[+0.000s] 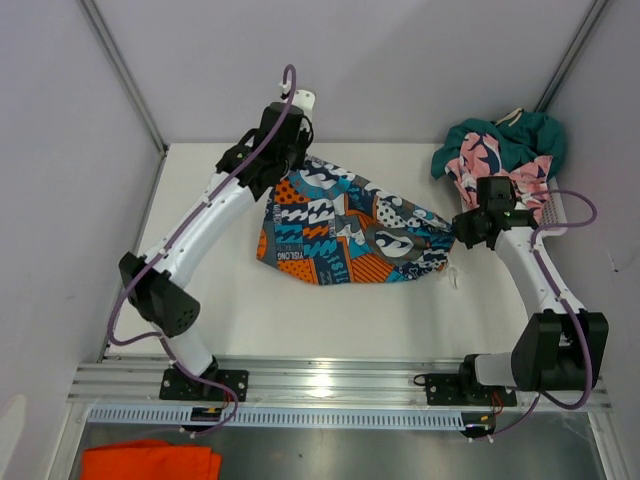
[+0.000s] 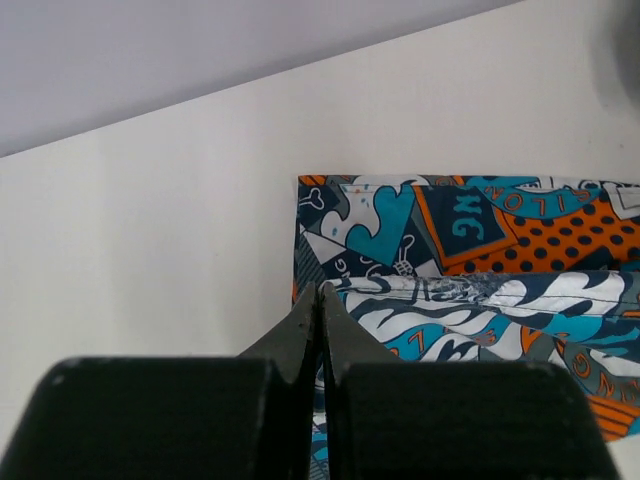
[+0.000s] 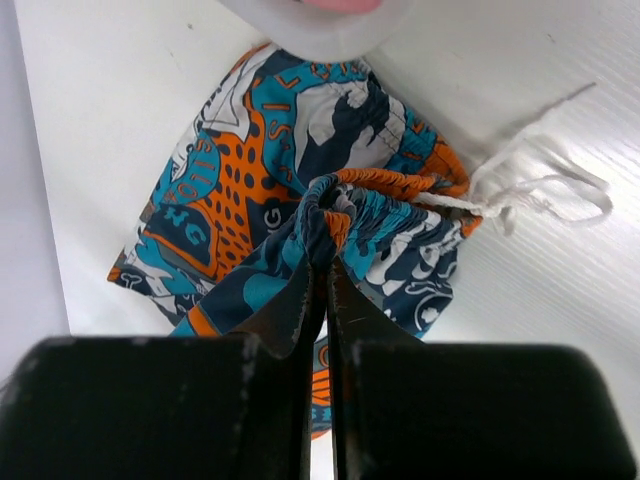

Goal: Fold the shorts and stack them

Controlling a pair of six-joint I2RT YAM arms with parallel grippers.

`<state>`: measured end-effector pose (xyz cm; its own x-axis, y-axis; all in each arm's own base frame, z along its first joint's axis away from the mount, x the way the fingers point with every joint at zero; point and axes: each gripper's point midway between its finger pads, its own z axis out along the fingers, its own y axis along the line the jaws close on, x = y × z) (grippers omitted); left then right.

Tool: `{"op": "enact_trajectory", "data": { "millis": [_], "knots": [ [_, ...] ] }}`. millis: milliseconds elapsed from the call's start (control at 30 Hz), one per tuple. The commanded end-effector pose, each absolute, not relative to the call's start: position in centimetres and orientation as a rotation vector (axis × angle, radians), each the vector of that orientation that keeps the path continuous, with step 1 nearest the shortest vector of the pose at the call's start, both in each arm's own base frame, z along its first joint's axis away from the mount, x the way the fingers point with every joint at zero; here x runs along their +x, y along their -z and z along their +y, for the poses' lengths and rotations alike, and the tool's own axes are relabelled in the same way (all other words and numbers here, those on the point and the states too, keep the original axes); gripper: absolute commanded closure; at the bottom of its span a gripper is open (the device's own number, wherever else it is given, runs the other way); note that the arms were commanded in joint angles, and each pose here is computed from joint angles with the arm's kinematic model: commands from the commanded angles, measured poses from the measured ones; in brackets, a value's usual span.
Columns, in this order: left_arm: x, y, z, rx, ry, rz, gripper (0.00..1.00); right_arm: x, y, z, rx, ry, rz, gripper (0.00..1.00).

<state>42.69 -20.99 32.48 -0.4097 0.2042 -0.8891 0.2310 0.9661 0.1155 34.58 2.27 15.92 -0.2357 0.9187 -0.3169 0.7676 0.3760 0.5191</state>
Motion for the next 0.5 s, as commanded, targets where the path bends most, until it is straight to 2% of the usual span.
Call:
{"op": "enact_trajectory", "data": {
  "millis": [0,300,467],
  "knots": [
    [46.1,-34.6,-19.7,0.233,-0.009,1.928,1.00,37.3,-16.8,0.8,1.468,-0.319,1.959,1.00],
    [51.1,-31.6,-19.1,0.202,-0.028,1.981,1.00,42.0,-15.2,0.9,1.453,-0.290,1.999,1.00],
    [53.4,-29.8,-18.3,0.186,0.000,2.021,1.00,45.0,-16.2,0.9,1.410,-0.289,1.968,1.00]
  ]
}}
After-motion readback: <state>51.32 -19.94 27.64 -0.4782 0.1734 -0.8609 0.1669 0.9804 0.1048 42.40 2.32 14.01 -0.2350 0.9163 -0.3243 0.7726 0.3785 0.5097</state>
